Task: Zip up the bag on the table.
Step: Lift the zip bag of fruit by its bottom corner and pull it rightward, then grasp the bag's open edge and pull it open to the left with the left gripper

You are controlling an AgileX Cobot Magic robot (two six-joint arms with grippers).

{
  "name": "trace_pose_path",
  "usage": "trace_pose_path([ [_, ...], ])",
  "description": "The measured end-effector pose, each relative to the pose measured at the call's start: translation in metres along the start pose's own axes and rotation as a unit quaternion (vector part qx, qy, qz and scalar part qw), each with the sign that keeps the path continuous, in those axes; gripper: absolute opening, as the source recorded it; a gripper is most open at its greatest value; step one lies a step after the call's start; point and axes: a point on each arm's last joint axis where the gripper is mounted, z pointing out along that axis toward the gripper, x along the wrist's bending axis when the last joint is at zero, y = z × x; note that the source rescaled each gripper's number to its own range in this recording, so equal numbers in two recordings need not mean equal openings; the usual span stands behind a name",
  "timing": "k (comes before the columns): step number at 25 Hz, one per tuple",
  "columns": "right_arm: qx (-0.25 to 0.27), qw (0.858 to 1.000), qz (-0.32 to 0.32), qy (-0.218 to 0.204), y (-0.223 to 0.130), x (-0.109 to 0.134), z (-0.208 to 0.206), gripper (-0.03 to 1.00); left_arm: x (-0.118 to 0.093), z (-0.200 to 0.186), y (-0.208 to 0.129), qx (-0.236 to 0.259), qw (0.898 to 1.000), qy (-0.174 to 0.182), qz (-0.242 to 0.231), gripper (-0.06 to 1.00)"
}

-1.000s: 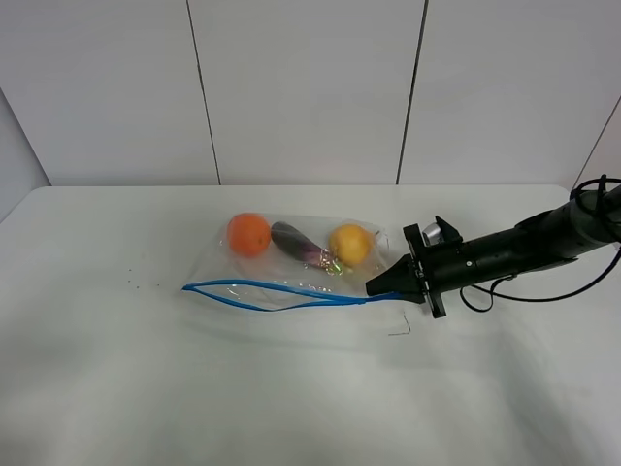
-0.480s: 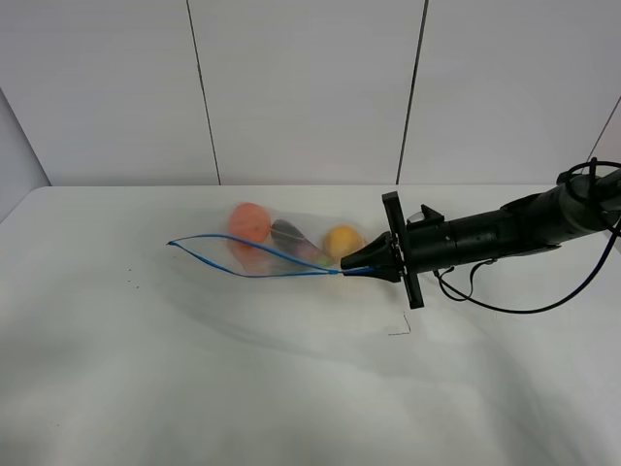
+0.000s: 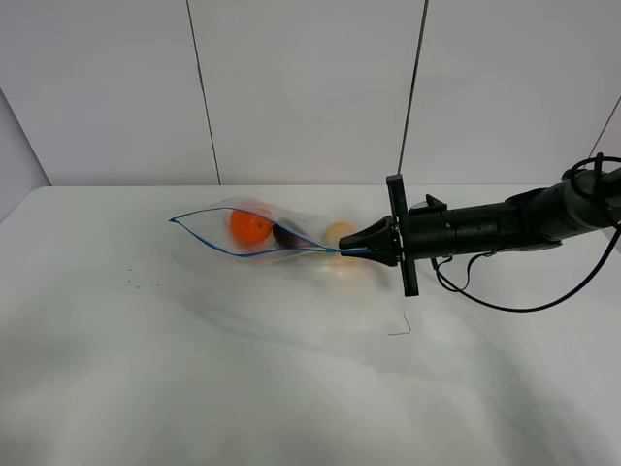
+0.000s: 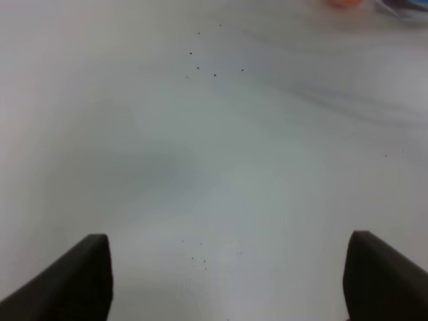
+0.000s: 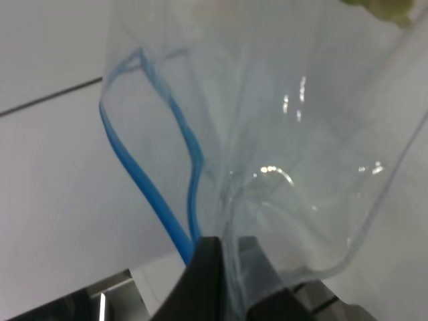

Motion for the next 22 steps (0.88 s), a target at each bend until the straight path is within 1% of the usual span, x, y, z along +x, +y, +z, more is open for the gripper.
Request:
trace_pose_path([
  [4, -0.001, 1.0, 0.001, 0.001, 0.0002, 0.0002, 0.0, 0.0, 0.0002, 0.0, 0.0, 0.0, 1.0, 0.001, 0.001, 1.0],
  [6, -0.001, 1.0, 0.002, 0.001, 0.0002, 0.0002, 0.0, 0.0, 0.0014, 0.0, -0.0001, 0.001, 1.0, 0.008, 0.006, 1.0],
  [22, -0.001, 1.0, 0.002, 0.001, 0.0002, 0.0003, 0.0, 0.0, 0.0014, 0.0, -0.0001, 0.001, 1.0, 0.008, 0.007, 1.0],
])
